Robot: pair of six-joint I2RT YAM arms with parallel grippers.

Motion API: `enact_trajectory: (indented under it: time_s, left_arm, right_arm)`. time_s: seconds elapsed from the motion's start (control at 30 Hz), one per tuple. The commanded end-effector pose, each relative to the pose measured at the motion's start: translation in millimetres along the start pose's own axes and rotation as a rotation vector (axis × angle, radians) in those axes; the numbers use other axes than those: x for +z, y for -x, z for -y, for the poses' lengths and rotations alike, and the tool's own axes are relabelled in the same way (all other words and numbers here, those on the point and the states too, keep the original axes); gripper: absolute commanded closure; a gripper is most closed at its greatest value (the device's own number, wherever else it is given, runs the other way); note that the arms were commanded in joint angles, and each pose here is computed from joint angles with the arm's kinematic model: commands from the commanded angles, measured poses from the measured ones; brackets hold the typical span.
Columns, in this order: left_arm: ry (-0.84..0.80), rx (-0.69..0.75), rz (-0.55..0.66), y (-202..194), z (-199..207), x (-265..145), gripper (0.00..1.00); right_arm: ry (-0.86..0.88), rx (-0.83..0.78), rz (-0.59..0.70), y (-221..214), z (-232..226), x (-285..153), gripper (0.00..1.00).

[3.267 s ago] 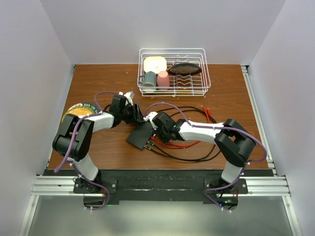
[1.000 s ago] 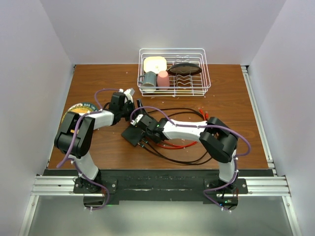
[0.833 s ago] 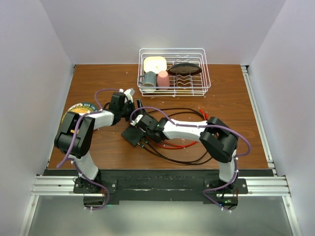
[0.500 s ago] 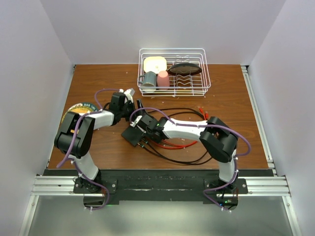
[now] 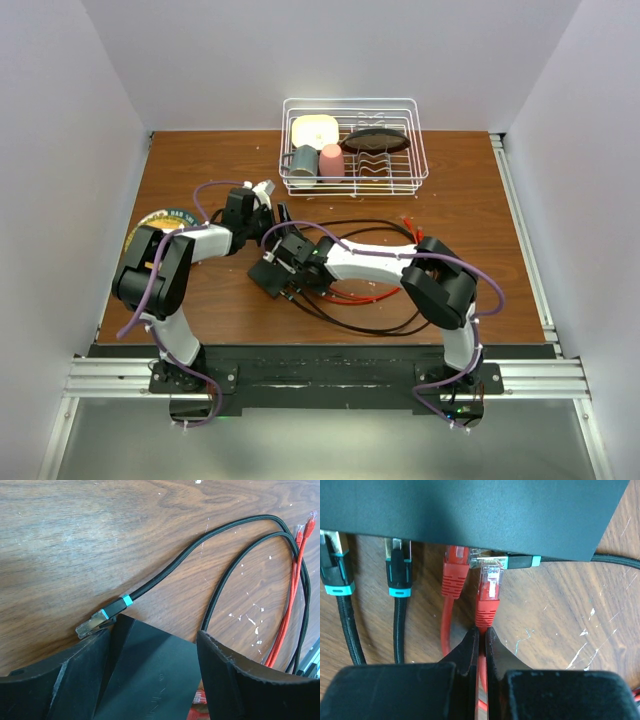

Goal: Insert the plug into the switch port

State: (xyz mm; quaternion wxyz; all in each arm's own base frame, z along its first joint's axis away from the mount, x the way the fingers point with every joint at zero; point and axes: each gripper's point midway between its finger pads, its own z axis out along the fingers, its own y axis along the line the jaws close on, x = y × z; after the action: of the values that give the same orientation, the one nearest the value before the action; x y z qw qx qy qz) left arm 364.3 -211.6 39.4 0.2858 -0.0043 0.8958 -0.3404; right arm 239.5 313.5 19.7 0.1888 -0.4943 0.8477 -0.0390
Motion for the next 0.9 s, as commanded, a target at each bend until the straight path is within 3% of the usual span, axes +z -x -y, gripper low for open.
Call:
enact_trajectory:
  time_s: [0.0,0.43,0.87]
  left_arm:
    - [-0.013,-0.014,-0.07,-21.5,-2.1,3.8,0.26]
    - [-0.012,-0.013,-0.091,-26.7,-4.7,5.4,0.29]
    - [-0.022,-0.014,-0.095,-25.6,-2.6,6.5,0.29]
  right_arm:
    - [-0.014,0.033,-0.043,-3.5,-2.8,2.3,1.0]
    - [-0.076,0.099,-0.035,17.7,11.8,3.0,1.0]
    - [-0.083,0.114,-0.105,1.1,20.8,12.1,1.0]
